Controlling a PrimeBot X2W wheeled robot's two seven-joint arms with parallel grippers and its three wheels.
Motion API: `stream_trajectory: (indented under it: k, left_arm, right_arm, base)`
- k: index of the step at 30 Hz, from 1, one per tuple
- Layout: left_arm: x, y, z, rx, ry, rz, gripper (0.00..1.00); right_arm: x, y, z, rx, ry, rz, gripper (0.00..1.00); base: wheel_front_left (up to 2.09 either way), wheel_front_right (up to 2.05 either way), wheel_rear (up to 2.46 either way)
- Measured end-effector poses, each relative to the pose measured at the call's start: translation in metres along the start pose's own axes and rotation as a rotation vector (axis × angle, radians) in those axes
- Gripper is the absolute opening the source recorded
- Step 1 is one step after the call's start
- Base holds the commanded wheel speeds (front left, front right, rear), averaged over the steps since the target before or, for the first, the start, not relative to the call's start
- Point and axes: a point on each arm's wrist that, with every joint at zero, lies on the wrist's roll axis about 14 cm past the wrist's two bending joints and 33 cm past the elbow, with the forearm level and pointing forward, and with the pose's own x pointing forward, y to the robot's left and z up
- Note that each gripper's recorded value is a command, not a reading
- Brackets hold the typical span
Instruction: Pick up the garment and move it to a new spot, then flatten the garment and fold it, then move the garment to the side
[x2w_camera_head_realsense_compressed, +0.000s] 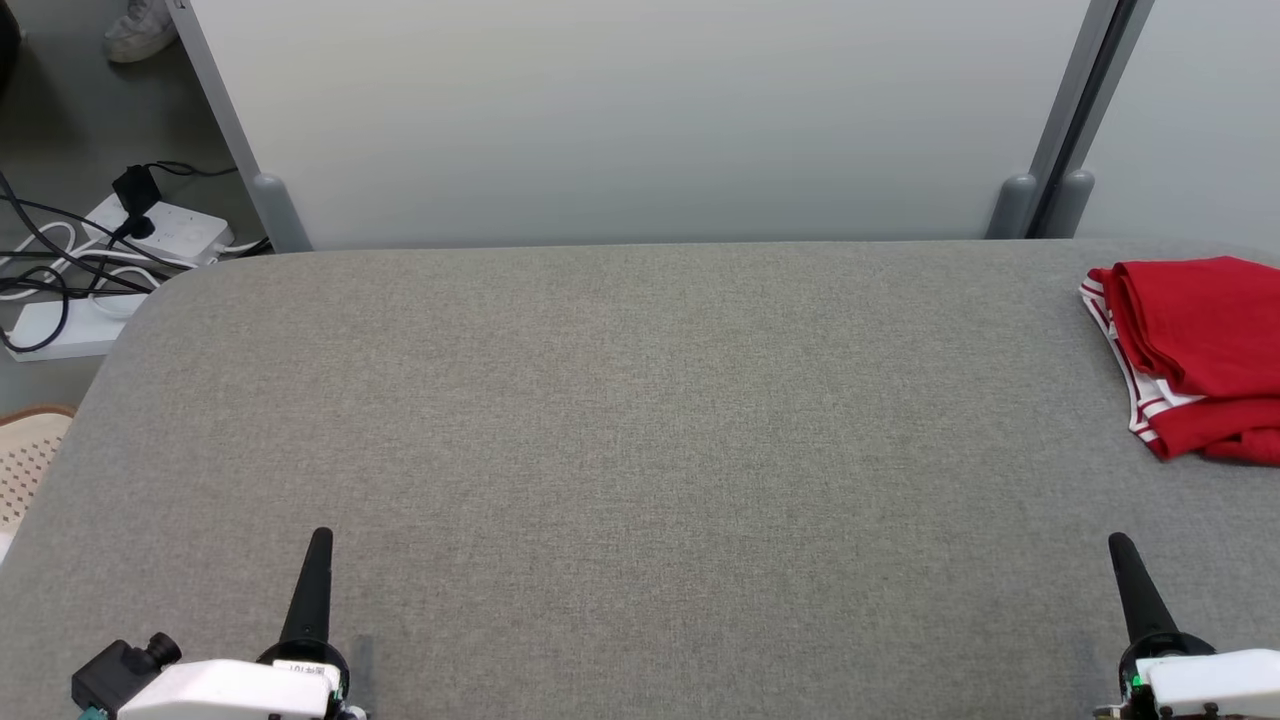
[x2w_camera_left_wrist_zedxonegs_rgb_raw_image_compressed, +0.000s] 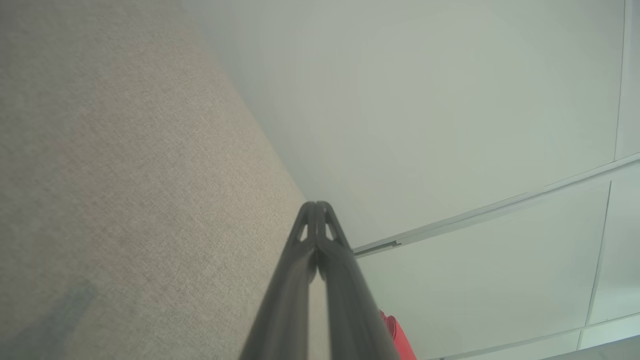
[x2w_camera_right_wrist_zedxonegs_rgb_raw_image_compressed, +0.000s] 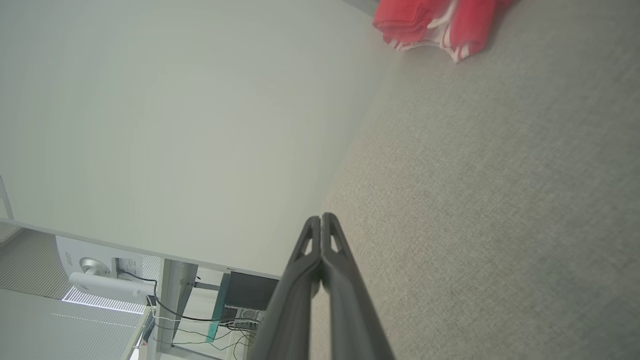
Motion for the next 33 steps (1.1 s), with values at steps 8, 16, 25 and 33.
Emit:
stream_trajectory:
  k: [8,16,25,33]
  left_arm:
    - [0.005,-0.004,0.000,-0.089,0.010,-0.010,0.00]
    - [0.007,-0.002,0.000,-0.185,0.014,-0.004,0.00]
    - [0.012,-0.005,0.002,-0.297,0.019,-0.014,0.00]
    - [0.017,-0.010,0.002,-0.388,0.031,-0.031,0.00]
  right_arm:
    - [0.006,0.005,0.002,0.086,0.002,0.014,0.00]
    - [0.007,0.001,0.002,0.175,0.009,0.001,0.00]
    - [0.011,0.004,0.006,0.286,0.003,0.012,0.00]
    - [0.015,0.004,0.006,0.371,0.009,0.015,0.00]
  base:
    - [0.00,0.00,0.00]
    - [0.00,0.00,0.00]
    - [0.00,0.00,0.00]
    - [0.00,0.00,0.00]
